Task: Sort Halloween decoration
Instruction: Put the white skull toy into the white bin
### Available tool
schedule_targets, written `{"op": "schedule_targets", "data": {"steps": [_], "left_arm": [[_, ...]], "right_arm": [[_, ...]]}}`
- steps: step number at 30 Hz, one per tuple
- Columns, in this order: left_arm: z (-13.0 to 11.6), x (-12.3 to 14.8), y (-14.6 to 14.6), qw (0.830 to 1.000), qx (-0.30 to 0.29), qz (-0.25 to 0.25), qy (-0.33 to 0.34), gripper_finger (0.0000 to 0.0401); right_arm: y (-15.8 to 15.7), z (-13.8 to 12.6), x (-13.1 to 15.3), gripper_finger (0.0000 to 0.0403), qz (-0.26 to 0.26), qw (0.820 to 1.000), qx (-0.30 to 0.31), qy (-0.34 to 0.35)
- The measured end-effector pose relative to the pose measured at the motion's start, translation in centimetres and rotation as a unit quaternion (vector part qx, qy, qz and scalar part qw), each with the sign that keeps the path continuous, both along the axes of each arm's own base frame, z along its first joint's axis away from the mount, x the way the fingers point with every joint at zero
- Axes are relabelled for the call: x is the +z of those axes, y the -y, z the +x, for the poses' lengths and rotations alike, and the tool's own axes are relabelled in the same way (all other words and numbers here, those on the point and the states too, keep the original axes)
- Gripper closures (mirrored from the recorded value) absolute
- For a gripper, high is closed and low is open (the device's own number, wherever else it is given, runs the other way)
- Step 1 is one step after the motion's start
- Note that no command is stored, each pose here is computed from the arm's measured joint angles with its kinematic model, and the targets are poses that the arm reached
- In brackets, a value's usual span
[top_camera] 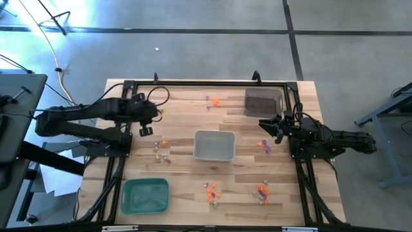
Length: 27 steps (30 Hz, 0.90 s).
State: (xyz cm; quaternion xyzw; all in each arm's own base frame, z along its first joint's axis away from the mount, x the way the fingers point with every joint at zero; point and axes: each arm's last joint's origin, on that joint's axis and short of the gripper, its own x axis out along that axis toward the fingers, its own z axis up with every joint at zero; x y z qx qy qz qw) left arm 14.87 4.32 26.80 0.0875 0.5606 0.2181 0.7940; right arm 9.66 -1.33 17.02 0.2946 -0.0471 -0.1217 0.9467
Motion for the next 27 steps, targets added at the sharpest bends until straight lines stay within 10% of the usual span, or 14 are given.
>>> {"op": "schedule_targets", "data": {"steps": [27], "left_arm": [[1.3,-6.8,-8.2,0.984,0.126,-0.123,-0.039,0.0318]], "right_arm": [[0.0,0.0,0.0,0.0277,0.0,1.0,0.0,0.0]]}}
